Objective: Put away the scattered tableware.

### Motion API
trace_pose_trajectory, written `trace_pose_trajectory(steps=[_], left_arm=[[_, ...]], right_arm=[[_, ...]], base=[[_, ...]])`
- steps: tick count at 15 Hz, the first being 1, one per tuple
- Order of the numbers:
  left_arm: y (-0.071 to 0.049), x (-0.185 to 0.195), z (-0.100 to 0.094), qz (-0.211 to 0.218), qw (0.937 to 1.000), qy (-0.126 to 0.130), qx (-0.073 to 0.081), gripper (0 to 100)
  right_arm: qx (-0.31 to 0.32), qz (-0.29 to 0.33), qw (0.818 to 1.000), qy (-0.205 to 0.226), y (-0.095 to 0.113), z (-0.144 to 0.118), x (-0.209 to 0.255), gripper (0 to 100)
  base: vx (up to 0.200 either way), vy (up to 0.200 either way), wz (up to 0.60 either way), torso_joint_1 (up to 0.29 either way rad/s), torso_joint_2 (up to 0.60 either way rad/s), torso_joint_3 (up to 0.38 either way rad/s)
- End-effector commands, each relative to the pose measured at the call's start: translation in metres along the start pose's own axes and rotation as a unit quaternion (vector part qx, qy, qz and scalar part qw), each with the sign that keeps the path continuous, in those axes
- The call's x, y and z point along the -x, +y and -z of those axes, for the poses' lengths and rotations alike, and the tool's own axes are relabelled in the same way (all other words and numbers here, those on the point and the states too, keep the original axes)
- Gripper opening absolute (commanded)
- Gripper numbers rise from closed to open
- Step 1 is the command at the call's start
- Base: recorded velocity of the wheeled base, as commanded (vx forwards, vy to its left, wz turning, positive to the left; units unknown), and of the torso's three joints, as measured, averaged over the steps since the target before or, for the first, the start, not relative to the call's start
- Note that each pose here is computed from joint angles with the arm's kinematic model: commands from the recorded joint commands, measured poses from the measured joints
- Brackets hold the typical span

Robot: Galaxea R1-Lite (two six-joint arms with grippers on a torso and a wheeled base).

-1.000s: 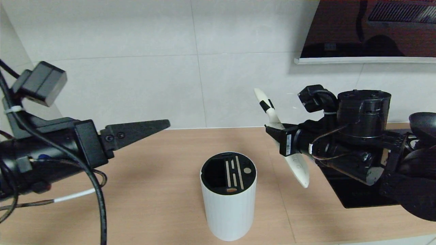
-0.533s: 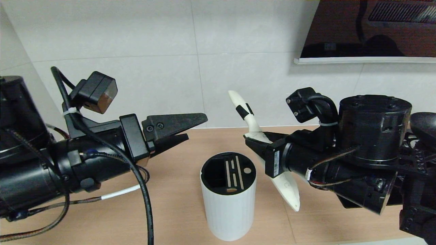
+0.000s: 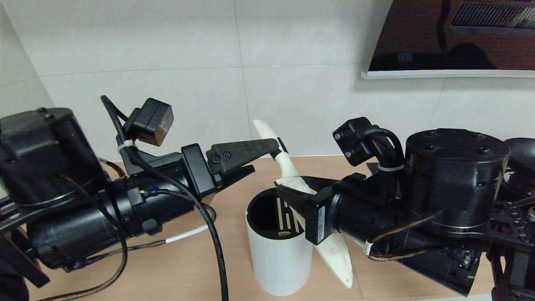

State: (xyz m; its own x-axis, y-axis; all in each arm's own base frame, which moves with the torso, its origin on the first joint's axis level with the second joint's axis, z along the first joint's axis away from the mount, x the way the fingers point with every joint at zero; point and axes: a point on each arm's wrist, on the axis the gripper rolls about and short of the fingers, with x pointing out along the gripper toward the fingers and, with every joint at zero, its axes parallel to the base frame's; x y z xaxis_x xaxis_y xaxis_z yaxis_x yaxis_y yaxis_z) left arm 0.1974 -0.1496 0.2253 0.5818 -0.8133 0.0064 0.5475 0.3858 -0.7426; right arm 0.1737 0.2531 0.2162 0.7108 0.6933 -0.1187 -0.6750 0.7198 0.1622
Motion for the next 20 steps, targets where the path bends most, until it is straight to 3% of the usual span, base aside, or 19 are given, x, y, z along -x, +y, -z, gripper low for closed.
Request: trace_pose_trajectory(steps=[1, 8, 12, 20], left_arm=[[0.009, -0.015, 0.013, -0.015, 0.9999, 0.007, 0.004, 100], [0.011, -0.025, 0.016, -0.018, 0.9997, -0.017, -0.002, 100], [0.012, -0.029, 0.014, -0.01, 0.9988, -0.048, -0.007, 100], [0.015, -0.031, 0.015, -0.016, 0.9986, -0.049, -0.007, 100]], right_arm=[[-0.004, -0.009, 1.0, 0.005, 0.006, 0.003, -0.002, 0], [-0.007, -0.016, 1.0, 0.004, 0.01, 0.003, -0.001, 0], [-0.006, -0.025, 1.0, 0.006, 0.015, 0.005, 0.001, 0], [-0.007, -0.025, 1.0, 0.006, 0.015, 0.004, 0.002, 0]], base=[[0.0, 0.0, 0.0, 0.0, 0.0, 0.0], [0.0, 0.0, 0.0, 0.0, 0.0, 0.0], [0.0, 0.0, 0.0, 0.0, 0.0, 0.0], [0.0, 0.0, 0.0, 0.0, 0.0, 0.0]])
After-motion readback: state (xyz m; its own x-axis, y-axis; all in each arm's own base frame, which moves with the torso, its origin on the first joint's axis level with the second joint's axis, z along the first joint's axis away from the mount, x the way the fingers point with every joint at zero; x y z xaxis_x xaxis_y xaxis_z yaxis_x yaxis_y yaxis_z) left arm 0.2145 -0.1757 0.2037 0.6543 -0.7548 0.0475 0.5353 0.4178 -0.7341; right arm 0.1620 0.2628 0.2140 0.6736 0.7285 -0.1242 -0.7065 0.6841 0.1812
